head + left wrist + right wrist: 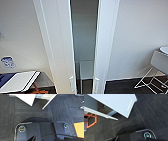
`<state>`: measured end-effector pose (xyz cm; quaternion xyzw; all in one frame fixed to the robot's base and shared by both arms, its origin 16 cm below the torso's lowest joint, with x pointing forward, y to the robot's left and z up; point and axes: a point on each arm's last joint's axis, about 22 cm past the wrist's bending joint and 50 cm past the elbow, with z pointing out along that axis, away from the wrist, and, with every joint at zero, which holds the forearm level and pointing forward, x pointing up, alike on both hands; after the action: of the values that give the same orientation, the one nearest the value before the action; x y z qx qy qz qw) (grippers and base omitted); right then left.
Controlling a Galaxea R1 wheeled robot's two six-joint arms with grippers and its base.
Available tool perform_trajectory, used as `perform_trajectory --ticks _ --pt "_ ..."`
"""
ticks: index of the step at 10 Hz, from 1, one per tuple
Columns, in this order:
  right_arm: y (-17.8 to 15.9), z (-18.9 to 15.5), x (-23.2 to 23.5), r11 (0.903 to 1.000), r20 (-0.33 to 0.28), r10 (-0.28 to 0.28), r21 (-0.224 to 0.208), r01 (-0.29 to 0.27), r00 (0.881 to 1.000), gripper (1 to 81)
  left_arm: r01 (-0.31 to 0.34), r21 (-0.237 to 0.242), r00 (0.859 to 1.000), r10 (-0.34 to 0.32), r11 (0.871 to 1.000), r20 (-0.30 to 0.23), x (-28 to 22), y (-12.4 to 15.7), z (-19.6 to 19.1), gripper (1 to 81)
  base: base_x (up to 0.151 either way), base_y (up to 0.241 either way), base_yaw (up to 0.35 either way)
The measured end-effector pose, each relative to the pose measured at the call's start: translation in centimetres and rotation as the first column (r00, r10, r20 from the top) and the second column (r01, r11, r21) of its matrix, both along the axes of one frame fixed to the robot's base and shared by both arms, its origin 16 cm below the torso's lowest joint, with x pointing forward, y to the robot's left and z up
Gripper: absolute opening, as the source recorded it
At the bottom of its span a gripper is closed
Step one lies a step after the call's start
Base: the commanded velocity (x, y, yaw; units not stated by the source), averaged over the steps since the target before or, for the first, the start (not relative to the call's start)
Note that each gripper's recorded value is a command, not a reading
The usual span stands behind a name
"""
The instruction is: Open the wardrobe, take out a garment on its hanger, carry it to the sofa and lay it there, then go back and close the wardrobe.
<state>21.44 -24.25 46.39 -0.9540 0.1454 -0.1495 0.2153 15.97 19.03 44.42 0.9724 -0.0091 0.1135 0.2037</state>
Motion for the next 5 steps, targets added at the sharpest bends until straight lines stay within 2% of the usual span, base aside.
perform_trajectory --ticks 1,2,5 --pt "0.4 -1.5 -4.3 0.9967 -0.052 0.065 -0.045 -0.067 0.997 81.1 0.055 0.031 0.998 -0.055 0.998 -0.022 -3.4 1.2 -0.8 81.1 0.0 0.0 0.0" --pt "1.1 -2.6 -8.2 0.991 -0.1 0.106 -0.072 -0.113 0.989 81.1 0.099 0.042 0.994 -0.097 0.994 -0.045 -6.5 1.5 -1.2 81.1 0.0 0.0 0.0" --pt "4.3 -4.1 -18.8 0.9806 -0.219 0.17 -0.059 -0.187 0.961 81.1 0.186 -0.008 0.98 -0.186 0.982 -0.073 -12.7 -2.4 -1.3 81.1 0.0 0.0 0.0"
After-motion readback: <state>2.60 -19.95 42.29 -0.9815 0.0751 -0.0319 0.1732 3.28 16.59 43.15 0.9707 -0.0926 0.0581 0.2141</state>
